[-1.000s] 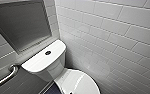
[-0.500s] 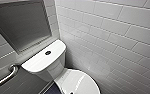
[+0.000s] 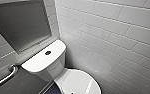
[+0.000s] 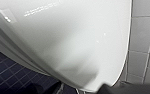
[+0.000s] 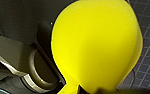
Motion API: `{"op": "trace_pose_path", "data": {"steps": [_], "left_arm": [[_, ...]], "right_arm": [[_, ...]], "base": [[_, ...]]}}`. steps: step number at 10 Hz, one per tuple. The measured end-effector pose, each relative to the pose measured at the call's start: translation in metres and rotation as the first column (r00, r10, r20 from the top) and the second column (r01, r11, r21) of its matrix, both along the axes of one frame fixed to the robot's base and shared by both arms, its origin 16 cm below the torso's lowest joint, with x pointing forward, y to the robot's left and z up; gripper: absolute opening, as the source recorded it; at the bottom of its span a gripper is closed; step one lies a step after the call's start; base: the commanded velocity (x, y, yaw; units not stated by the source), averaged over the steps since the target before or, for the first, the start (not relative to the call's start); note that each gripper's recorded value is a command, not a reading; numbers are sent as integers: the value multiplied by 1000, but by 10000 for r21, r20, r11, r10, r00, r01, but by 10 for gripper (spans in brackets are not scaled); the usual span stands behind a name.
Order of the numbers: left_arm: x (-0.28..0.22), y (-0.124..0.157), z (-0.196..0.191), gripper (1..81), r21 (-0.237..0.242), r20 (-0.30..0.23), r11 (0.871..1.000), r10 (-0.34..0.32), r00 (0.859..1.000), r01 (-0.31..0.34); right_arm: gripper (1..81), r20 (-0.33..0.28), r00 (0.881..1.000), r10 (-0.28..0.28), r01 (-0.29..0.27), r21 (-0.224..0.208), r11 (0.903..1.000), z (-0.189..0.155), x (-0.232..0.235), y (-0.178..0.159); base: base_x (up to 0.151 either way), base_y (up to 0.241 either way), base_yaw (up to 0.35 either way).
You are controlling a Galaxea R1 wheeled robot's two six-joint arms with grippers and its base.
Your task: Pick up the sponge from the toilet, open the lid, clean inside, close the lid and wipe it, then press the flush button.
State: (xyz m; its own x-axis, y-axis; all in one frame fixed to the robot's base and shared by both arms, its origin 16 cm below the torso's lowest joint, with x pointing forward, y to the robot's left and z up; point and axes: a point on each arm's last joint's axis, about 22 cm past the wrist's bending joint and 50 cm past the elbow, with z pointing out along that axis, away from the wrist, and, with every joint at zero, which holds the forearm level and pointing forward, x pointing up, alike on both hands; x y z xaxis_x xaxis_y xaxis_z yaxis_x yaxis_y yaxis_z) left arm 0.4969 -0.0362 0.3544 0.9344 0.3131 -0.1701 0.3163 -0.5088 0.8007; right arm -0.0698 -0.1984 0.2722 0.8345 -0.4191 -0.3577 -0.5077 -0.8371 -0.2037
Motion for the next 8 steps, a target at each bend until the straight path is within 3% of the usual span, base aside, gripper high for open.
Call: {"op": "trace_pose_path", "data": {"steps": [2, 5, 8], "left_arm": [[1, 4, 17, 811, -391, -97, 9989, 248, 9996, -252], [6, 12, 32, 811, -827, -703, 9909, 1002, 9925, -1059], [14, 27, 32, 811, -882, -1814, 9709, 2042, 9620, -2227]], "right_arm": [[10, 19, 10000, 7, -7, -12, 10000, -1, 2, -1], [10, 36, 10000, 0, 0, -4, 10000, -1, 2, 0], [10, 28, 10000, 1, -1, 1, 10000, -1, 2, 0]], "base": [[0, 0, 0], [0, 0, 0], [0, 0, 0]]}}
